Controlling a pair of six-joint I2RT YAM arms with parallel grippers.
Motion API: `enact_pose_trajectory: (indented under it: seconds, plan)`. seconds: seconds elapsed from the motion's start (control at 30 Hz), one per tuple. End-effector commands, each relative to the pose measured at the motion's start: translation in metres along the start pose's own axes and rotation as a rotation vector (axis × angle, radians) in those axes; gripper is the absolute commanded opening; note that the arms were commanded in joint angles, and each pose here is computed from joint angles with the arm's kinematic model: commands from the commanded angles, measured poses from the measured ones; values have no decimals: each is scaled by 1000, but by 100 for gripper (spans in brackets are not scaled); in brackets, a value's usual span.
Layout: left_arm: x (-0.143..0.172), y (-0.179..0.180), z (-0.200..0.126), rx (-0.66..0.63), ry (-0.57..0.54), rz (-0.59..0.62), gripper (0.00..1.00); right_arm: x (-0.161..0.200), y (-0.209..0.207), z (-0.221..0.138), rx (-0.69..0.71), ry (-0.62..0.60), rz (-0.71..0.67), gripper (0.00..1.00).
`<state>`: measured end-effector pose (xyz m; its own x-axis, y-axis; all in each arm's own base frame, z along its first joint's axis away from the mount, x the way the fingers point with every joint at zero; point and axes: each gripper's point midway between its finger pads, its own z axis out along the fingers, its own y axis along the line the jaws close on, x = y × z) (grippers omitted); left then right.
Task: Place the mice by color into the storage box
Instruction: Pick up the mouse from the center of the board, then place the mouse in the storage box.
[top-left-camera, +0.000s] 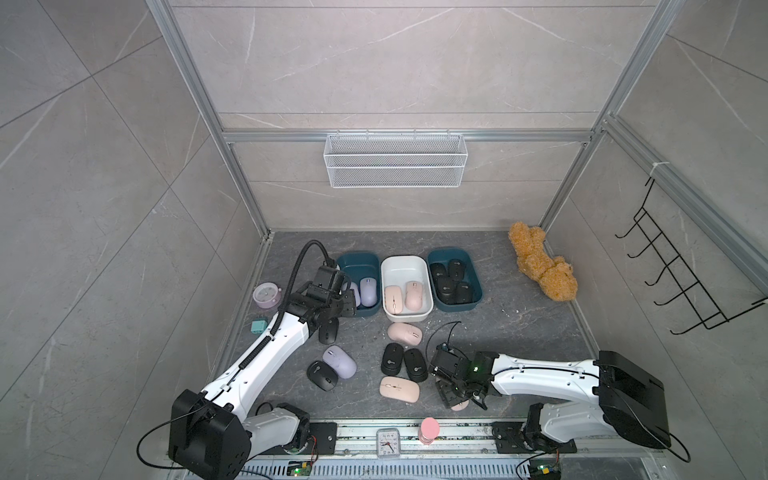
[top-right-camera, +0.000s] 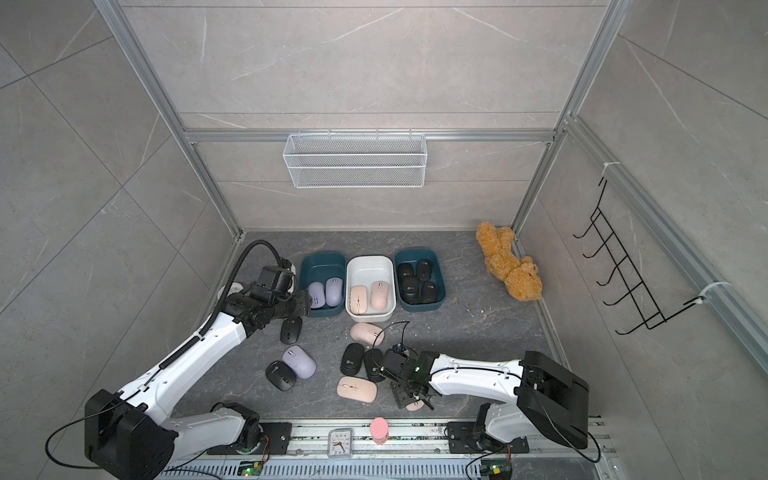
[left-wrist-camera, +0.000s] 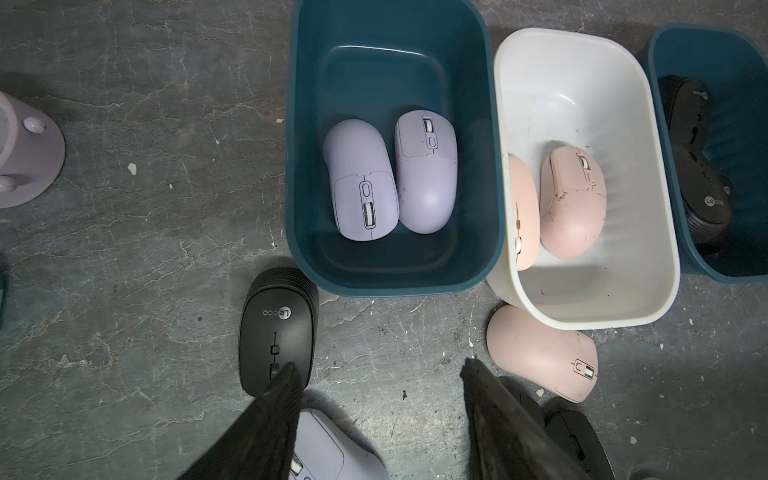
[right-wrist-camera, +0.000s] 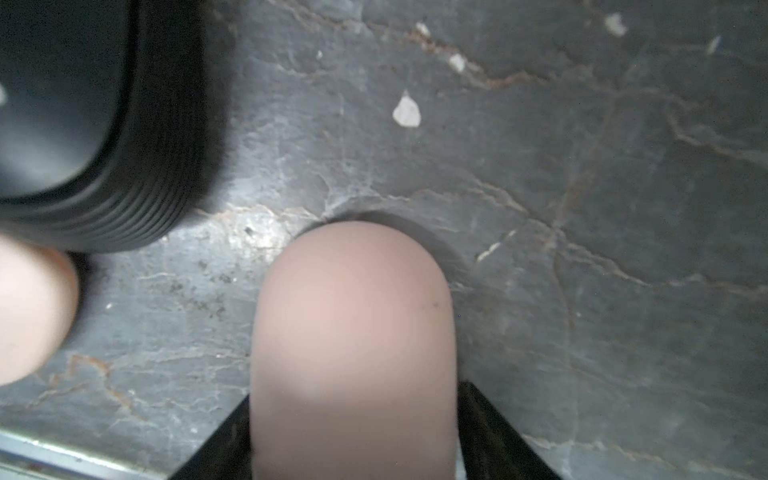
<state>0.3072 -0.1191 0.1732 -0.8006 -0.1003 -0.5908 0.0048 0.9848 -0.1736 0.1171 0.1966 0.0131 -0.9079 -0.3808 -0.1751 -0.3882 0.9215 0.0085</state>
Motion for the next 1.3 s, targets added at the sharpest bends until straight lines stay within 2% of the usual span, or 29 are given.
enact_pose_trajectory:
  seconds: [0.0,0.13,0.3,0.63,0.83,1.03,1.27]
  plan:
    - [-6,-3,-9,9,-25,-2,64,8,-6,4,37,42,6,60]
    - [-7,-4,-6,11,-22,-1,64,3,-7,2,41,16,23,50]
    - [-10,-8,-4,20,-18,20,64,-14,-15,-17,71,-88,94,45]
    - [-46,-27,-16,65,-84,136,64,-68,-25,-81,103,-284,119,47]
    - [-60,-40,-9,97,-85,214,65,-107,-19,-113,80,-380,99,47]
    - [-57,-37,2,105,-107,211,65,-156,-12,-141,30,-470,104,47]
    - [-55,-34,-2,122,-151,188,65,-224,5,-159,-55,-570,113,47]
